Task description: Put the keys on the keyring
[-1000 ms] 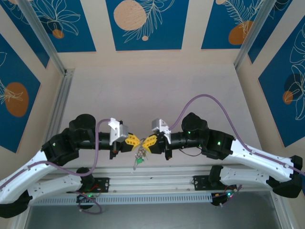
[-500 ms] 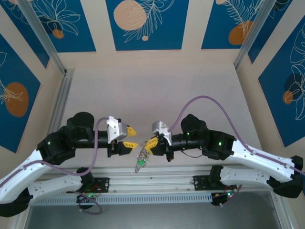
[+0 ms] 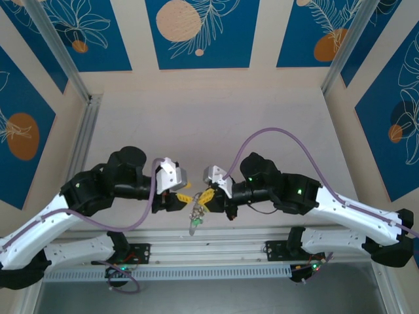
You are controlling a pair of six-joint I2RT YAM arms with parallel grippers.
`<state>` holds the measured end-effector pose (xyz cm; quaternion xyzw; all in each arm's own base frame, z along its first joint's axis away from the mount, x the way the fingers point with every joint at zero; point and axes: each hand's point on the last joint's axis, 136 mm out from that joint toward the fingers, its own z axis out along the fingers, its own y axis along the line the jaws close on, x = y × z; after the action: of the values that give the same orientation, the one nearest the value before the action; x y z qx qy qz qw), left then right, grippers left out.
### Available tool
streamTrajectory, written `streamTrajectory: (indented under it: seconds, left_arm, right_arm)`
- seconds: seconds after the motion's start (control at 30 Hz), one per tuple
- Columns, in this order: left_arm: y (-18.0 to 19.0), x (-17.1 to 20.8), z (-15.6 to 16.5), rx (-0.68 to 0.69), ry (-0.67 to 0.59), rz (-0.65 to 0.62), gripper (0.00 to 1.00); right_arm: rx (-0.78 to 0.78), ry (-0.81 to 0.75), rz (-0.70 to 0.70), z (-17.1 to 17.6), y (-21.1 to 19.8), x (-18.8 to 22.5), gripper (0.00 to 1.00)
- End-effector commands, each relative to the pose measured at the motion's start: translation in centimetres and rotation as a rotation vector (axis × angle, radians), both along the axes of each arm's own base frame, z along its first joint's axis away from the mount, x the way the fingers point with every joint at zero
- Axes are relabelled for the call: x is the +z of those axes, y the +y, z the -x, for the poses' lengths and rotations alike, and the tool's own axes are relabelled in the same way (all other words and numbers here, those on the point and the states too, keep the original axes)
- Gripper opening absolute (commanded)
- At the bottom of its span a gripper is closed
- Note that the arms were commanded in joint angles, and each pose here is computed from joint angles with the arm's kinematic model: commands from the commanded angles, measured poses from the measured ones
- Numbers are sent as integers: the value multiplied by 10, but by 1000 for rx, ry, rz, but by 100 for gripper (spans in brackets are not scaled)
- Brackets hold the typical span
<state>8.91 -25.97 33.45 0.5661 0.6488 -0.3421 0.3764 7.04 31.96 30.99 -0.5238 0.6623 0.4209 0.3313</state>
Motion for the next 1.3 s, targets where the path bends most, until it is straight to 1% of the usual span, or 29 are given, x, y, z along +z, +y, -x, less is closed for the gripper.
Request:
streamTrajectory:
  seconds: [0.0, 0.07, 0.13, 0.43, 0.57, 0.7, 0.77, 0.83, 1.07, 1.27]
  left_arm:
    - [0, 7, 12, -56, -2, 18, 41]
    - [-2, 5, 12, -64, 7, 12, 40]
    - [-3, 3, 12, -64, 11, 4, 37]
    - [-9, -4, 17, -103, 41, -19, 36]
    - [-10, -4, 17, -108, 38, -16, 25]
    - [-9, -3, 18, -111, 35, -12, 6]
    - [-8, -2, 19, -113, 34, -13, 2]
    - [-7, -2, 19, -113, 35, -17, 0]
    - [-7, 0, 23, -132, 43, -3, 0]
    - [-6, 21, 28, -139, 8, 119, 0]
  right_arm:
    - [30, -30, -27, 4, 2, 16, 0]
    - [36, -31, -28, 4, 4, 17, 0]
    - [44, -32, -32, 5, 5, 18, 0]
    - [73, -39, -28, 6, 11, 23, 0]
    - [77, -39, -28, 6, 12, 23, 0]
    - [72, -33, -21, 6, 11, 21, 0]
    - [68, -36, -24, 6, 10, 22, 0]
    - [64, -38, -27, 5, 9, 23, 0]
    - [33, -42, -49, 0, 6, 28, 0]
    - [20, -9, -49, 0, 1, 22, 0]
